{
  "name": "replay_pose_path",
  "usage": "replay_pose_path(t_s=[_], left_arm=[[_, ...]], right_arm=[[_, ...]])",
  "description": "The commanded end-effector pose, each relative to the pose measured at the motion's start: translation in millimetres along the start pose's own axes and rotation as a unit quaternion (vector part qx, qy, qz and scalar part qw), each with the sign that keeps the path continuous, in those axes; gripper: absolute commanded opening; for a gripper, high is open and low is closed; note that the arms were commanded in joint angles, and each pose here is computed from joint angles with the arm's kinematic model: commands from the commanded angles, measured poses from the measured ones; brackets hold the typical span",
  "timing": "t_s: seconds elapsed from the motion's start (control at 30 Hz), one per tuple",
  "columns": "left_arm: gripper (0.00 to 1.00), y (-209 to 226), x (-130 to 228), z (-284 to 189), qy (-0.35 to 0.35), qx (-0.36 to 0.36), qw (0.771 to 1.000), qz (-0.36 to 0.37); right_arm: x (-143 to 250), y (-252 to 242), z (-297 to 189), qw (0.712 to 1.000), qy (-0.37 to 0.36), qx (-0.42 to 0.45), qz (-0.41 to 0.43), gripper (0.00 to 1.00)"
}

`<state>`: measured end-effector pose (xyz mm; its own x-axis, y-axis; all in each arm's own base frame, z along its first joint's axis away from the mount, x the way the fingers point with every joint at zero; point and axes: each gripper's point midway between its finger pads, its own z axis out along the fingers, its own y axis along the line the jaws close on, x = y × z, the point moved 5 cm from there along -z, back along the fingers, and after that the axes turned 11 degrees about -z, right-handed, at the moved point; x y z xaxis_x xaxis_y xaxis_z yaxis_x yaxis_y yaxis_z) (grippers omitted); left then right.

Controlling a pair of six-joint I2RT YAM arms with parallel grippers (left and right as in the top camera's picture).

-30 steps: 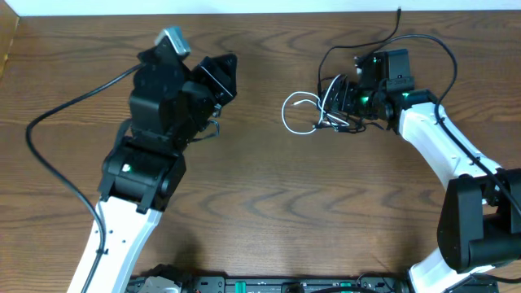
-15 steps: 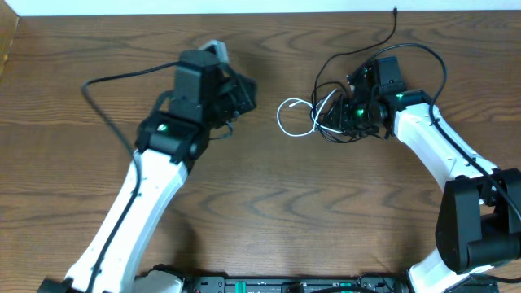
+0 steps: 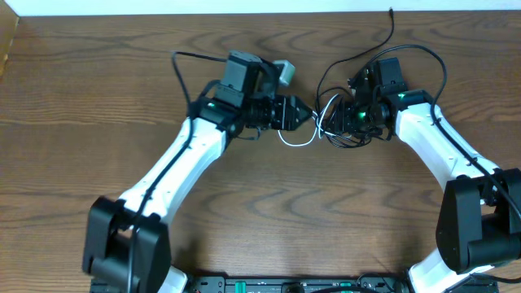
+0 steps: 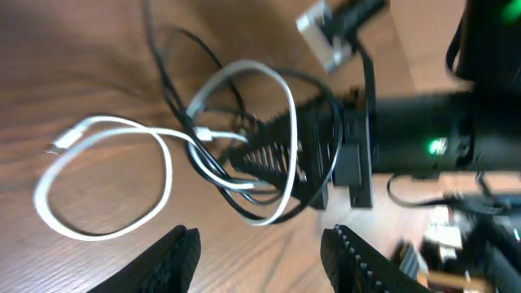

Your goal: Untangle cables

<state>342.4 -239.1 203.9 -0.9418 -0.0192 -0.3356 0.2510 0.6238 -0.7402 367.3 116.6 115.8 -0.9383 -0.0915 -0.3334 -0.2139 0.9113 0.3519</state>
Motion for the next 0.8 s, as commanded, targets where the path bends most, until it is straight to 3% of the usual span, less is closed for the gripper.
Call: replay_pose_path(t_s=[0.0,0.23,0.43,0.77], left_arm=[[0.53,-2.6,9.8,16.6,0.042,0.040,0.998,0.031],[0.53,-4.6,7.0,29.8,0.038,0.055,0.997,0.048],[0.53,4.4,-2.7,31.7,0.006,0.016,0.998,0.054],[0.53,0.8,-2.3,45.0,-0.001,0.014,0.997,0.072]], right_arm=[[-0.1,-2.0,1.3,1.000,0.001,0.001,-0.009,0.61],[-1.3,-1.9,1.3,1.000,-0.002,0.001,-0.011,0.62],[-1.5,-1.8,1.3,1.000,-0.002,0.001,-0.011,0.62],[-1.3,-1.9,1.4,1.000,-0.002,0.001,-0.011,0.62]])
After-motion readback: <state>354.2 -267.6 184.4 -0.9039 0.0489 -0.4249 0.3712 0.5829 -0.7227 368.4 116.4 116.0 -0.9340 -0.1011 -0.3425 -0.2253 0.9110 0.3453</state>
